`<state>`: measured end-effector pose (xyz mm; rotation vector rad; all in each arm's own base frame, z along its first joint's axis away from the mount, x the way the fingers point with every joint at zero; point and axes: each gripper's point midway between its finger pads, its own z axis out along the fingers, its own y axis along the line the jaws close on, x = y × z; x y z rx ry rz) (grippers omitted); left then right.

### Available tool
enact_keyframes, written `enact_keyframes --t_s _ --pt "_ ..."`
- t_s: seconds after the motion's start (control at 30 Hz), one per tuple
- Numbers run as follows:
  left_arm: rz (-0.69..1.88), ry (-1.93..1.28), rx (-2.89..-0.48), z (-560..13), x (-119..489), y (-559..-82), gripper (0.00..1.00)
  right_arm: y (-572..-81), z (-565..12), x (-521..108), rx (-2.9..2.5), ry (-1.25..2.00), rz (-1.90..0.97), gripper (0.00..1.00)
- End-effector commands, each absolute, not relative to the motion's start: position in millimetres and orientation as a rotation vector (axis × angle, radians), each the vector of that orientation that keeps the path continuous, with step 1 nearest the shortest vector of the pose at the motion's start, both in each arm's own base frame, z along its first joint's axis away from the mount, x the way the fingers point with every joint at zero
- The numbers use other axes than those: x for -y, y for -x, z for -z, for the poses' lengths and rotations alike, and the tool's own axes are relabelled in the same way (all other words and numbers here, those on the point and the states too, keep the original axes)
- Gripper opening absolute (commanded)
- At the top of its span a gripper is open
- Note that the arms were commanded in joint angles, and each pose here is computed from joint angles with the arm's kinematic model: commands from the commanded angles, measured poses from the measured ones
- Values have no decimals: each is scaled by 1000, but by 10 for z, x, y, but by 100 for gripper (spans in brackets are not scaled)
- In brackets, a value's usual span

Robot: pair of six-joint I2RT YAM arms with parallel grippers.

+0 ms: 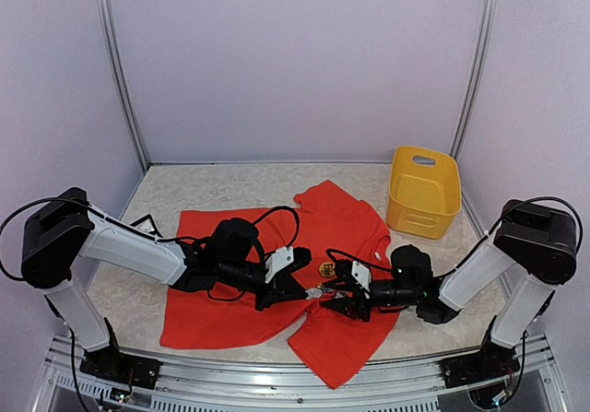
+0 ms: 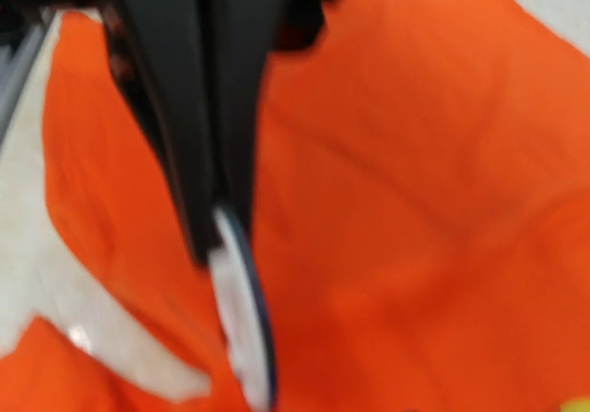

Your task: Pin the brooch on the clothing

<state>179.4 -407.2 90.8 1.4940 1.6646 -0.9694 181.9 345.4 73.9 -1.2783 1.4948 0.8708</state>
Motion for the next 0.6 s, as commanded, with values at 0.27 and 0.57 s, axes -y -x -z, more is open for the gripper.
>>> enact_keyframes --t_s 0.27,0.57 --pt "969 -1490 -1639 -1019 4078 -1772 0 -1781 -920 -3773 -1385 1283 -953 44" --pt "978 -1497 -1636 -1012 4073 -1748 0 -1902 -941 -3759 -1425 1223 -918 31"
